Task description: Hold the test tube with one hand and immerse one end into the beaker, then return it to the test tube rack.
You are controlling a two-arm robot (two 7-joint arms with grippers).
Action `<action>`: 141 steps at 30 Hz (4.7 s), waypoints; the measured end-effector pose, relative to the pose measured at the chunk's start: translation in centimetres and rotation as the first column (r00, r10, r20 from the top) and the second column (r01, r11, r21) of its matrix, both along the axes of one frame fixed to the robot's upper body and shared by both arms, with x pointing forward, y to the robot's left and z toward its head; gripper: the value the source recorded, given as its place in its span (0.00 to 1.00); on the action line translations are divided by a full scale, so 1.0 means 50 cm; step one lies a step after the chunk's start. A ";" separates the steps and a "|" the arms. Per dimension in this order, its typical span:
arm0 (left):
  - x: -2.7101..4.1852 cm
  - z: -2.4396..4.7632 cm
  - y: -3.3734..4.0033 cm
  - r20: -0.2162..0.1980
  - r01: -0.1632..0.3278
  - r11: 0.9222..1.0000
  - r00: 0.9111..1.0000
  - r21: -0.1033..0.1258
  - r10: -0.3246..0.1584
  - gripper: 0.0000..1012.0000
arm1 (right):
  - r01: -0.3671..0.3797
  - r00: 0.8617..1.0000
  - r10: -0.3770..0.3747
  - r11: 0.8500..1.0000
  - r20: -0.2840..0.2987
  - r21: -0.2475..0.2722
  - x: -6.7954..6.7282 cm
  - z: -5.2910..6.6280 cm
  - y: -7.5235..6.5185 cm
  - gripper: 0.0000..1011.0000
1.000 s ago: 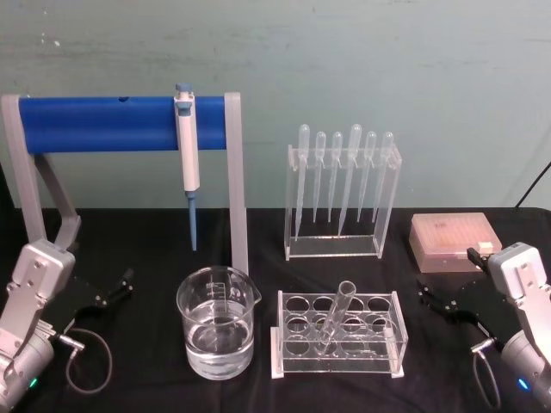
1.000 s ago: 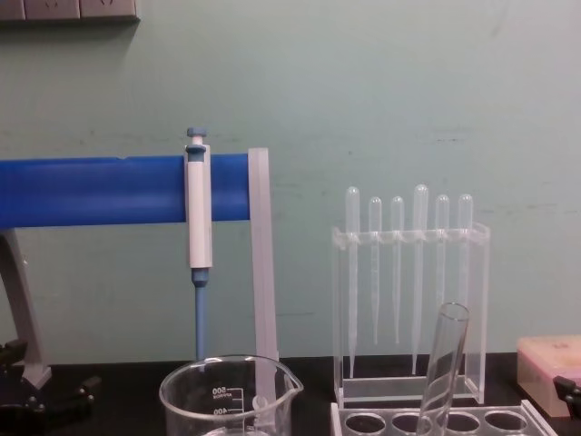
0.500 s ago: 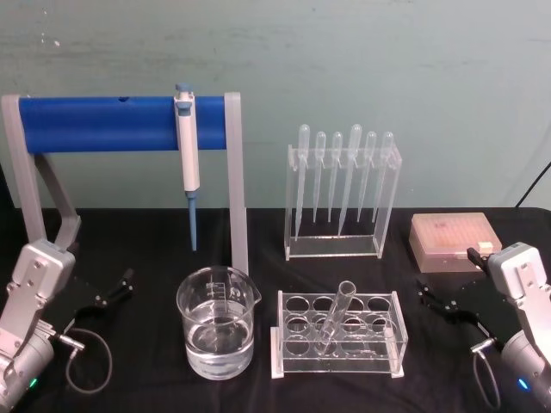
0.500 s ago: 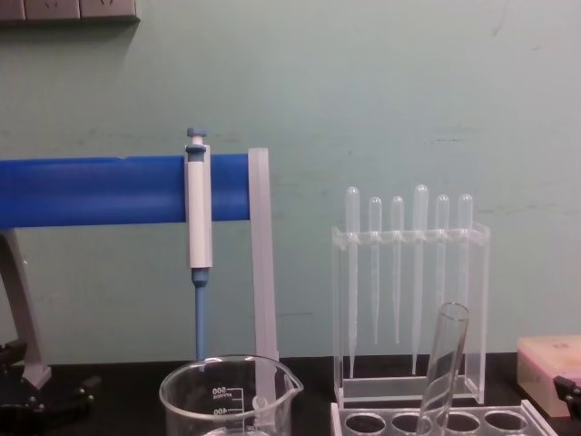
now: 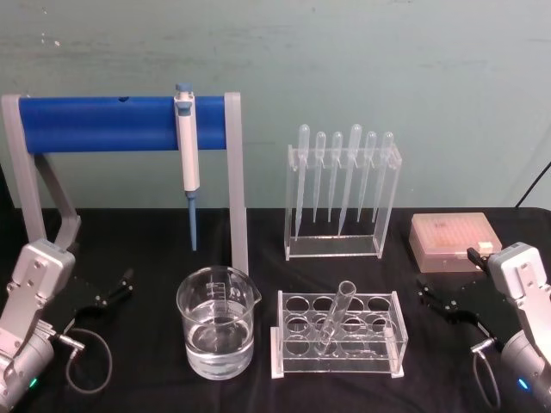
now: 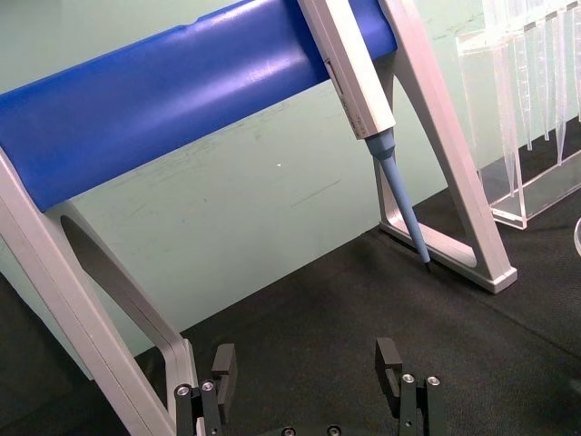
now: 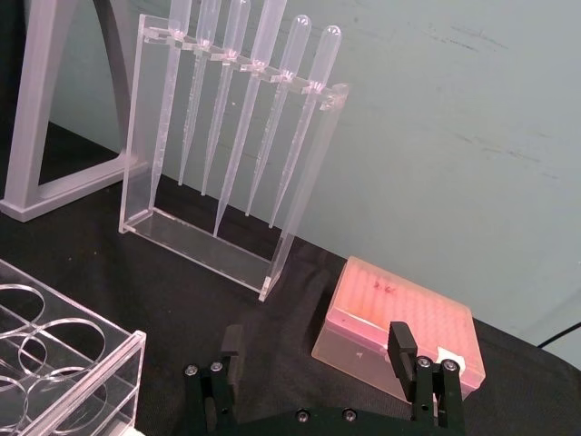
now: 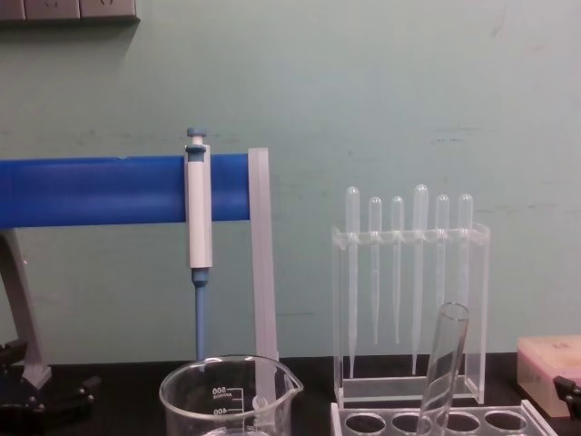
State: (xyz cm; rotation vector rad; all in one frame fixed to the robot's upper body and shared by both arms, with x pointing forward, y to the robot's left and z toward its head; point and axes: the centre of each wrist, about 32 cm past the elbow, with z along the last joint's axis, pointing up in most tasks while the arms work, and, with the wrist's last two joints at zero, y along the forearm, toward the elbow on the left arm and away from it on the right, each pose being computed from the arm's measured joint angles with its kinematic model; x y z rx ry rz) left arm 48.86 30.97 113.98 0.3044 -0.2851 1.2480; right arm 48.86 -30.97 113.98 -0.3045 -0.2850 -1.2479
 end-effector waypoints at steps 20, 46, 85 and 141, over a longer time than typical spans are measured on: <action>0.000 0.000 0.000 0.000 0.000 1.000 1.000 0.000 0.000 0.99 | 0.002 1.000 -0.002 1.000 0.003 0.003 0.001 0.001 -0.001 0.99; 0.000 0.000 0.000 0.000 0.000 1.000 1.000 0.000 0.000 0.99 | -0.304 0.952 0.304 0.935 0.024 0.183 -0.074 0.086 -0.115 0.99; 0.000 0.000 0.000 0.000 0.000 1.000 1.000 0.000 0.000 0.99 | -0.754 0.644 0.765 0.636 -0.001 0.166 0.047 0.071 -0.022 0.99; 0.000 0.000 0.000 0.000 0.000 1.000 1.000 0.000 0.000 0.99 | -0.752 0.647 0.763 0.637 0.000 0.170 0.077 0.076 0.003 0.22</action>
